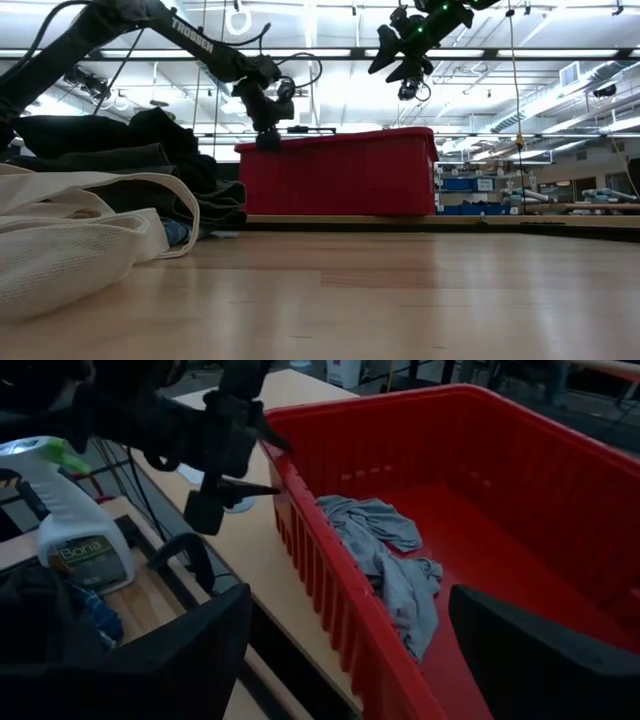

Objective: Fold Laundry from Bin
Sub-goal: Fold the gray shirt

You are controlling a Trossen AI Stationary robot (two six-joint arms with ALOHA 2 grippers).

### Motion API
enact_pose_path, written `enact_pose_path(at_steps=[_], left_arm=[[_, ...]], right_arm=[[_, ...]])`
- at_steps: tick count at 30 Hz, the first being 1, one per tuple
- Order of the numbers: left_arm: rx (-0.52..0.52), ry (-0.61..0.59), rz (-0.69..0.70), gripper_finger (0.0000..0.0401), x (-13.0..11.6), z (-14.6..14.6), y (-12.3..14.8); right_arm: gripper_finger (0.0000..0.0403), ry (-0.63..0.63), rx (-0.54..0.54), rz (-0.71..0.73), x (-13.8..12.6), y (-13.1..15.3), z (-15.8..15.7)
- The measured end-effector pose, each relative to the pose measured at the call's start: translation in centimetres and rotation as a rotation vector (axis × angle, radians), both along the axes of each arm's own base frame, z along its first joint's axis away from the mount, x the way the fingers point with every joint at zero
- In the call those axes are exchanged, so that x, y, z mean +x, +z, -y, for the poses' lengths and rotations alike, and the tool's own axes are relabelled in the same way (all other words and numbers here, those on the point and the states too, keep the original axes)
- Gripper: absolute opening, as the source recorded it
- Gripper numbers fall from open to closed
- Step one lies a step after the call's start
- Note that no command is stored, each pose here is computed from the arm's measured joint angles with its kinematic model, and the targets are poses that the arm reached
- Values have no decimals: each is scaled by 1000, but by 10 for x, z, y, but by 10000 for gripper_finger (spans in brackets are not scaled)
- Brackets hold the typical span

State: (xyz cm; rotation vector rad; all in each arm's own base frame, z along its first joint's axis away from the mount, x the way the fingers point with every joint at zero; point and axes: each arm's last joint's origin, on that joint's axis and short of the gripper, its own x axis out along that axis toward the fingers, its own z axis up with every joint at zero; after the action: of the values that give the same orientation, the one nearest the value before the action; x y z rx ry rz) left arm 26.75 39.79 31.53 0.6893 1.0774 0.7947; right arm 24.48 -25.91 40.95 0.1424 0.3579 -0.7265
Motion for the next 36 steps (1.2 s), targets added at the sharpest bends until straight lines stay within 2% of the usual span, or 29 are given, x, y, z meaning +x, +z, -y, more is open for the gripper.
enact_pose_path(at_steps=[8, 12, 15, 24, 31, 36], left_arm=[[15, -1, 1, 209, 6, -8, -13], [18, -6, -4, 142, 9, -5, -11], [30, -44, -71, 94, 17, 3, -10], [36, -110, -114, 87, 58, 39, -9], [-66, -133, -59, 92, 82, 83, -2], [-120, -173, -3, 95, 91, 111, 10]], right_arm=[[346, 1, 0, 1, 0, 0, 0], [346, 0, 1, 2, 0, 0, 0], [346, -1, 3, 4, 0, 0, 0], [346, -15, -1, 11, -5, 4, -1], [346, -83, 42, -28, -21, 5, -2], [346, -104, 71, -49, -30, 4, -1]])
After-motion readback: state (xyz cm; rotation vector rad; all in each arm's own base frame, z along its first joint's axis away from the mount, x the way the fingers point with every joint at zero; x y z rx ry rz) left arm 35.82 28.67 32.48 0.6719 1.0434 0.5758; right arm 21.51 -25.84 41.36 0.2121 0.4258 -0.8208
